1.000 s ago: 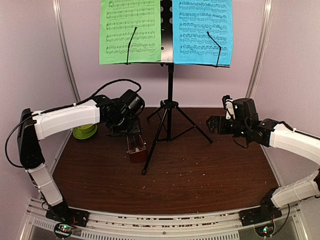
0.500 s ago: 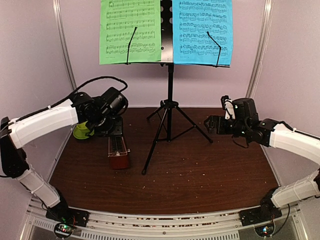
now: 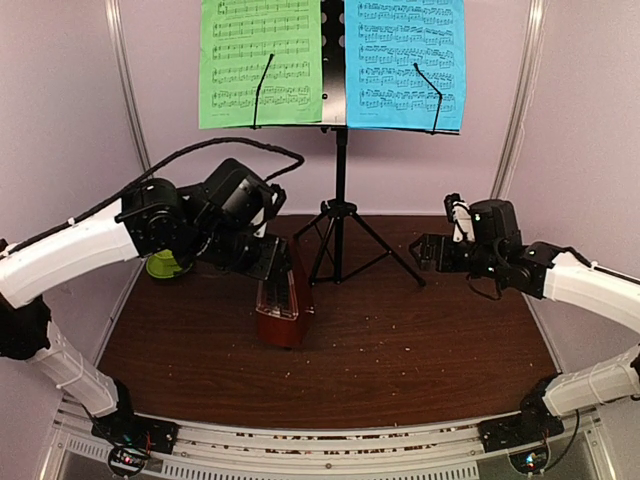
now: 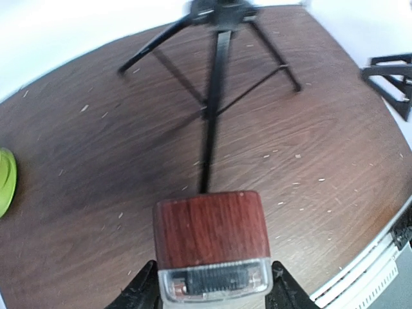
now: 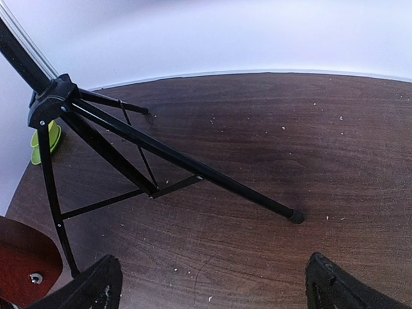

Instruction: Set up the instrument practice props

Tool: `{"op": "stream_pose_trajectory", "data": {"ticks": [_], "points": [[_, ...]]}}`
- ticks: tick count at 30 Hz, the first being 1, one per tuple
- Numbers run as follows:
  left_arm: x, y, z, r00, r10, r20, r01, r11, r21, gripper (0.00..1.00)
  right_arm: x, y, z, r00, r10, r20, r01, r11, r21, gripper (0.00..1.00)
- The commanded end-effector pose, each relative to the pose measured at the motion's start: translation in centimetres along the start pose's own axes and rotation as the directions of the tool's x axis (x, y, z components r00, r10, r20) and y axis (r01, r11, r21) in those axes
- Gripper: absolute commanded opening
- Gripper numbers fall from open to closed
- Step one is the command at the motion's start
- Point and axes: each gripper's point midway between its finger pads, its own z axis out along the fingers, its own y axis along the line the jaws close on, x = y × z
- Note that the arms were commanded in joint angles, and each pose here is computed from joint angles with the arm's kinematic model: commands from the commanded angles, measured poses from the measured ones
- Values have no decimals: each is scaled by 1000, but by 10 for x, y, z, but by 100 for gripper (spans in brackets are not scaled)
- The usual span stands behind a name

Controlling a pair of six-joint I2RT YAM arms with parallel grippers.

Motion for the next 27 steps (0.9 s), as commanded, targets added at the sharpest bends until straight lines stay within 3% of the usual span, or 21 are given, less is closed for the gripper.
{"op": "stream_pose_trajectory", "data": {"ticks": [1, 10, 19, 25, 27], "points": [[-57, -56, -5, 980, 53, 190, -78, 989, 126, 23, 4, 0, -6, 1000, 8, 4, -8, 1000, -11, 100], [-67, -108, 58, 976, 63, 207, -101, 980, 174, 21, 16, -4, -13, 1000, 17, -12, -17, 1000, -15, 100], [-55, -126, 104, 978, 8, 208, -39, 988, 150, 21, 27, -10, -23, 999, 28, -18, -28, 1000, -14, 100], [-37, -129, 107, 981, 22, 193, -44, 993, 113, 40, 33, -8, -27, 996, 82, -22, -83, 996, -42, 100], [-29, -132, 108, 984, 29, 174, -51, 991, 124, 51, 33, -7, -27, 993, 113, -25, -114, 993, -44, 100]]}}
